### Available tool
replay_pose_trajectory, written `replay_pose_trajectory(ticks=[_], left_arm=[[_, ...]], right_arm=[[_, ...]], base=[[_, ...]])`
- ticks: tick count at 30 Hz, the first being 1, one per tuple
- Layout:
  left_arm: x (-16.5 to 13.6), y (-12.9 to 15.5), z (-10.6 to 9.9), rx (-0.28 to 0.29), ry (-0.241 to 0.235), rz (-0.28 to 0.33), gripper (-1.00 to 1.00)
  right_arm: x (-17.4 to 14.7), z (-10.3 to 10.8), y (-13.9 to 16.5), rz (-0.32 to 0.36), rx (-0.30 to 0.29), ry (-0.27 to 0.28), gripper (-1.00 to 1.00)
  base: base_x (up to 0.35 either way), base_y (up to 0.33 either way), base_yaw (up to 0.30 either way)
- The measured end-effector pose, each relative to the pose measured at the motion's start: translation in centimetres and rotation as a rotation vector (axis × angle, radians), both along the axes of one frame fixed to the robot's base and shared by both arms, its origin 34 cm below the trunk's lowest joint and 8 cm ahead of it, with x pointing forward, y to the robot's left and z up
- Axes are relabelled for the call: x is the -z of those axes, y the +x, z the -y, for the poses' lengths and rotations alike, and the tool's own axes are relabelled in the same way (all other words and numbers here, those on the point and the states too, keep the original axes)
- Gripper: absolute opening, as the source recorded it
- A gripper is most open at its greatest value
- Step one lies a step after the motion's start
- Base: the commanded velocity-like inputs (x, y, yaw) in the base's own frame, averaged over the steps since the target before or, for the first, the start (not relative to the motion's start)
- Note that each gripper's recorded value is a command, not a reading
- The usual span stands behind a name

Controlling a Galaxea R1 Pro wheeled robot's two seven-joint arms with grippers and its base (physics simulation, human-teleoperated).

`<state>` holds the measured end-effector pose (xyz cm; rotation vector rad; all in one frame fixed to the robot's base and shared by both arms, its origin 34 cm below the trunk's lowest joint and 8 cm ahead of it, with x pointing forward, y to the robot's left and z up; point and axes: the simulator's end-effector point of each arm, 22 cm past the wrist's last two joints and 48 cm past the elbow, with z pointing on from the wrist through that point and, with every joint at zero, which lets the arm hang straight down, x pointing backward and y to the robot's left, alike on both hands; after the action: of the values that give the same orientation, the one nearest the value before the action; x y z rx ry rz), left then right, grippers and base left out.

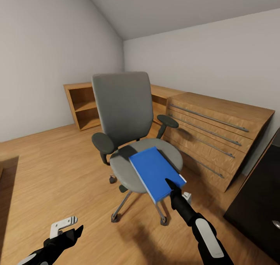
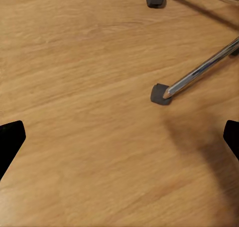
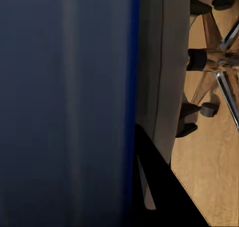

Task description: In the bedroom, organize the workspace by keeping the computer under the desk, ensuring the monitor is on the desk, placing the keyboard on the desk next to the monitor, placing the mouse on the desk next to the keyboard, moving the folder from the swivel chair onto the desk next to the mouse, stacking the notebook on top of the folder with the pen on top of the notebook, and positioning the swivel chair next to the desk.

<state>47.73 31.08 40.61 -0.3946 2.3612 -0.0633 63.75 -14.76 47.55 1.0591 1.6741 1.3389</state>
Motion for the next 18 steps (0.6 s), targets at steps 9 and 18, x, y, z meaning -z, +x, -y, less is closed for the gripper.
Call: replay_pose_trajectory(ticks=[9, 18], left_arm=[[-1.3, 0.3, -0.1, -0.001, 0.001, 0.02, 1.0], [-3.3, 0.9, 0.0, -0.002, 0.001, 0.019, 1.0]], right_arm=[[-1.4, 0.1, 0.1, 0.016, -0.001, -0.016, -1.0], [-5.0, 0.6, 1.3, 0.054, 0.013, -0.02, -1.0]], base=[[0.0, 0.0, 0.0], [-0.221, 0.0, 0.0]])
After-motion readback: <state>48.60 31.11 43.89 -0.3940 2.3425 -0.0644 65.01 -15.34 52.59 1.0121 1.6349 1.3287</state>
